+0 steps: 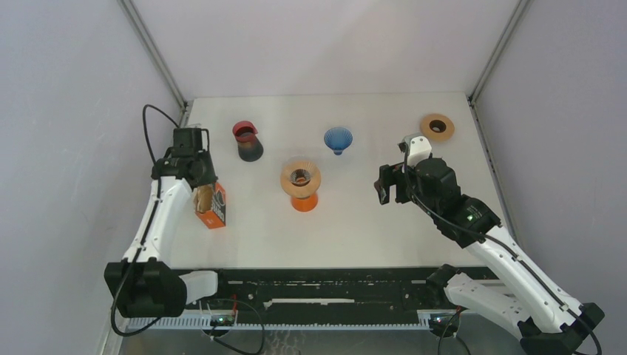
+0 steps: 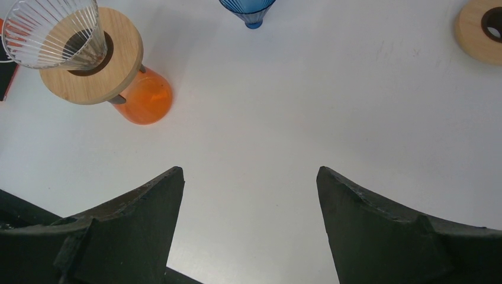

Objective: Place the coffee filter in the dripper
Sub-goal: Adjust the coffee filter holder at the center of the board.

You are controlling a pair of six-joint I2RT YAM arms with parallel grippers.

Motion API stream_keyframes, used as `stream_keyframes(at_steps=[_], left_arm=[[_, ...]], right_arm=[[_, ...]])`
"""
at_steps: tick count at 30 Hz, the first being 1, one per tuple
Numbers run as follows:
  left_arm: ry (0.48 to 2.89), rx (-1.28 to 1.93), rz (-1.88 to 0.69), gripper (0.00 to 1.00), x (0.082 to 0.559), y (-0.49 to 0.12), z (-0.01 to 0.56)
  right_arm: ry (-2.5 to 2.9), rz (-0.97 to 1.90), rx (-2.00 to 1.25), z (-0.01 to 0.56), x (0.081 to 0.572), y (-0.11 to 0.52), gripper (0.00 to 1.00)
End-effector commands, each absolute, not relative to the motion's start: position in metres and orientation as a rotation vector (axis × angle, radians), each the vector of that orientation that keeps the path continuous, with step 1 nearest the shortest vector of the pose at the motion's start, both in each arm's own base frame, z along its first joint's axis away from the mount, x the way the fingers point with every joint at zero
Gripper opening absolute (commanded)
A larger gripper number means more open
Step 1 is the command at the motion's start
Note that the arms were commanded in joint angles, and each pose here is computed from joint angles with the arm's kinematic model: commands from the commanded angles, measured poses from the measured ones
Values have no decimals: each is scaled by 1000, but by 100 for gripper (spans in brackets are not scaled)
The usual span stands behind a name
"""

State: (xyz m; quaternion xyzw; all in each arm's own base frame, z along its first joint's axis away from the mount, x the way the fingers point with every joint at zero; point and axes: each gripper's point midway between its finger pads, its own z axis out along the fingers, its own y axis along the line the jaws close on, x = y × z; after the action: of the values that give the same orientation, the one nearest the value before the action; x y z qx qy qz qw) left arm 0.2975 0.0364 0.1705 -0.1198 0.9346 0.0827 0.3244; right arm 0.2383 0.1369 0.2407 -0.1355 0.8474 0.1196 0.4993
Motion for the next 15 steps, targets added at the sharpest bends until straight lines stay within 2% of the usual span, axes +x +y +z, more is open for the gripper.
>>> stream_keyframes(at_steps=[1,15], left_arm=[[2364,-394,286,36,287,49,204],[2482,-440,329,26,272,54,169]], right_arm=[[2001,302,-322,252,244,139,91],[2020,311,-329,246,243,142,91]])
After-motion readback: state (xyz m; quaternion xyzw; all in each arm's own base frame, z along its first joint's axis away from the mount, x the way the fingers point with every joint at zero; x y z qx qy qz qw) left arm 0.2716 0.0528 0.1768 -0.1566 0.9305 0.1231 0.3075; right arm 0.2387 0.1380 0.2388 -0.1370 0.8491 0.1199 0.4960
